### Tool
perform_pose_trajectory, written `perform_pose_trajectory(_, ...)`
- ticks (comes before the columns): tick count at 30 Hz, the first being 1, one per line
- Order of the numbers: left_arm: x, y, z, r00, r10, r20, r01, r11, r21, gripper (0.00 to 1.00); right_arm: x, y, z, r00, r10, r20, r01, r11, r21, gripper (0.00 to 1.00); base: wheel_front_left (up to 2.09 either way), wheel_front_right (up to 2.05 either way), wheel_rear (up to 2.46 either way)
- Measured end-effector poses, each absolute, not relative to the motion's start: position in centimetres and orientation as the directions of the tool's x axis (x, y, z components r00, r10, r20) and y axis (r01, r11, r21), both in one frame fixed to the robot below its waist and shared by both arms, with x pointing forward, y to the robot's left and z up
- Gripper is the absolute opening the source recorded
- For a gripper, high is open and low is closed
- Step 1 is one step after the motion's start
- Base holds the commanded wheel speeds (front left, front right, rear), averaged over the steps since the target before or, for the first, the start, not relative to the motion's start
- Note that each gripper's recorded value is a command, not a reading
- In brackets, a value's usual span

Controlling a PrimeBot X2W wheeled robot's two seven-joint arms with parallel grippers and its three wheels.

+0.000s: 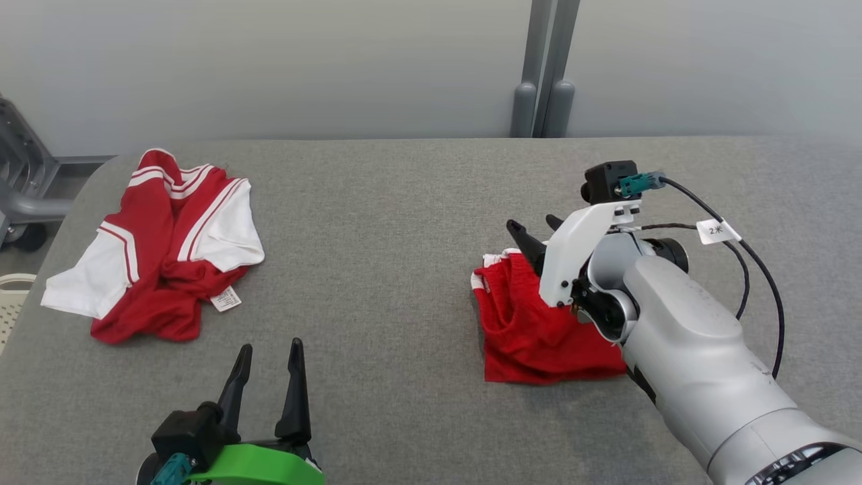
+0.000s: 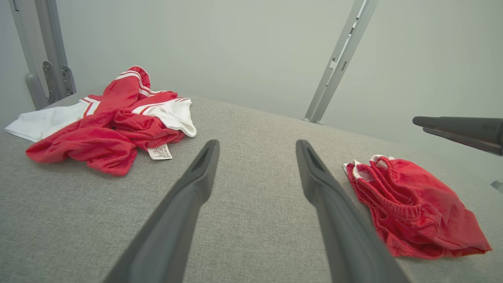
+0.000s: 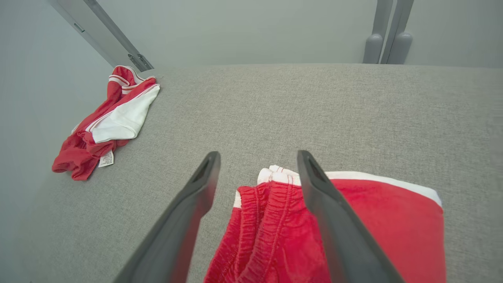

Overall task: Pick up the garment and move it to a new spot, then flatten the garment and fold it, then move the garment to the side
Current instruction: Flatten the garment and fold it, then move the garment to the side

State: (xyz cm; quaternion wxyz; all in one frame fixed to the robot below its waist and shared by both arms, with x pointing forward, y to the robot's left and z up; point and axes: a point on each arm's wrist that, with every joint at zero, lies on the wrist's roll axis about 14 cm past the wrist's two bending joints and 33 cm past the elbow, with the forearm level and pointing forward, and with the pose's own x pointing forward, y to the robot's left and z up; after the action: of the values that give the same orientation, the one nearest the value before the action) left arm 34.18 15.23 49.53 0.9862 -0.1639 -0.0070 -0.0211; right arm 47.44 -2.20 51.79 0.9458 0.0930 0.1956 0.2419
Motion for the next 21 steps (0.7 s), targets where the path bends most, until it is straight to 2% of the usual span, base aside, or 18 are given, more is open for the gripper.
perform_pose_trajectory(7, 34.3, 14.2, 50.0, 0.997, -0.073, 0.035, 0.081, 0.946, -0.315, 1.0, 47.5, -7.2, 52.4, 0.865, 0.414, -0.283, -0.364, 0.907, 0.212, 1.0, 0.0, 0.0, 0.0)
perform_pose_trajectory(13, 34.5, 12.9, 50.3, 0.993, -0.11, 0.041, 0.117, 0.941, -0.318, 1.0, 45.9, -13.0, 50.6, 0.903, 0.32, -0.287, -0.249, 0.933, 0.259, 1.0, 0.0, 0.0, 0.0)
perform_pose_trajectory(21, 34.8, 12.0, 49.8, 0.99, -0.136, 0.018, 0.135, 0.936, -0.326, 1.0, 42.9, -15.9, 45.7, 0.886, 0.258, -0.385, -0.137, 0.94, 0.313, 1.0, 0.0, 0.0, 0.0)
